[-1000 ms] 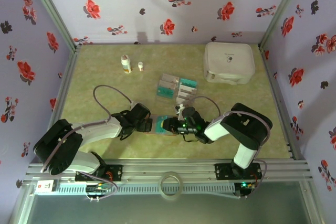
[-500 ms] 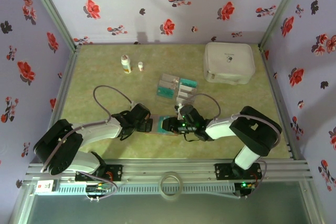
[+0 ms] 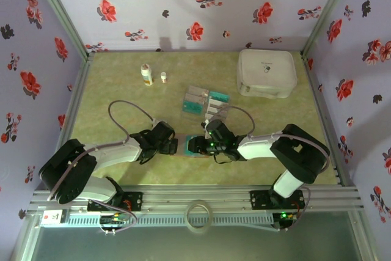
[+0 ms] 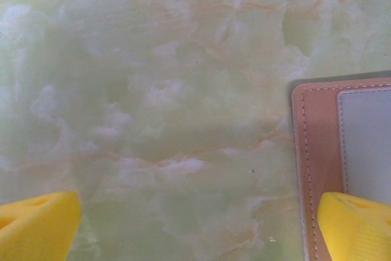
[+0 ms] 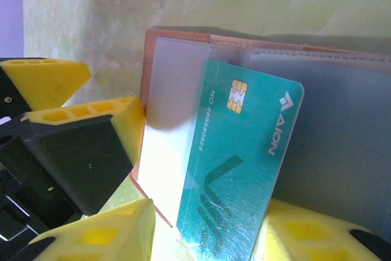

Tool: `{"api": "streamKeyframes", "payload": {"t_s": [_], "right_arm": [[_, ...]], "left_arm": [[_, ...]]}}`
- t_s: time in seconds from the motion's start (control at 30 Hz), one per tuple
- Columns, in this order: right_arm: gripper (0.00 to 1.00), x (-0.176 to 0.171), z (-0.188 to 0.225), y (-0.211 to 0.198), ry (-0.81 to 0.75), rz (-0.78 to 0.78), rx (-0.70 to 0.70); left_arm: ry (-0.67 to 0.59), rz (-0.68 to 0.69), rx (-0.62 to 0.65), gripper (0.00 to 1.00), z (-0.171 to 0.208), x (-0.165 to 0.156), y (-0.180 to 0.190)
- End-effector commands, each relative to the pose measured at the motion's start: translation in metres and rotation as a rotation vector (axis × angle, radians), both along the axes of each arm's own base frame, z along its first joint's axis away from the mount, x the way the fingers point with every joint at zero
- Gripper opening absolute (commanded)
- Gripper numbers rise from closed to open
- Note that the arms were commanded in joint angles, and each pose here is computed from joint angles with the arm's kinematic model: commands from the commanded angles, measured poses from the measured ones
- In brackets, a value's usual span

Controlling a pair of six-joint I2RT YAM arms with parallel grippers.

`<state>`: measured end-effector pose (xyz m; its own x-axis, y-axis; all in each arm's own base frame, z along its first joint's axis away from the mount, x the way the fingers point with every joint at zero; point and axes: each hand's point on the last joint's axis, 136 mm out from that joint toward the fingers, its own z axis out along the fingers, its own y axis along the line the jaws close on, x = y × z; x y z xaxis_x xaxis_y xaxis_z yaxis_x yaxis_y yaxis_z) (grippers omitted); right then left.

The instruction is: Put the credit cards into the card holder

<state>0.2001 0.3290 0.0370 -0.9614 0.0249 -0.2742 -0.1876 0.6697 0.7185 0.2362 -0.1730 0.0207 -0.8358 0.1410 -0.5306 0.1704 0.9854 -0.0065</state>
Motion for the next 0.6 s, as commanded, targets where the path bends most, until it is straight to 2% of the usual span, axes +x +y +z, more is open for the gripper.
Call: {"api": "streamKeyframes", "payload": {"t_s": [0.0, 0.23, 0.57], "right_arm": [[0.44, -0.005, -0.025, -0.014, 0.032, -0.002, -0.120], [0.45, -0.003, -0.022, -0.010, 0.027, 0.024, -0.157], [0.57, 0.007, 0.003, -0.025, -0.058, 0.064, -0.307]], "left_arm": [[0.024, 0.007, 0.030, 1.00, -0.009, -0.008, 0.007], [0.025, 0.008, 0.028, 1.00, -0.010, -0.008, 0.006], [0.026, 0.011, 0.025, 1.00, -0.011, -0.009, 0.006]]}}
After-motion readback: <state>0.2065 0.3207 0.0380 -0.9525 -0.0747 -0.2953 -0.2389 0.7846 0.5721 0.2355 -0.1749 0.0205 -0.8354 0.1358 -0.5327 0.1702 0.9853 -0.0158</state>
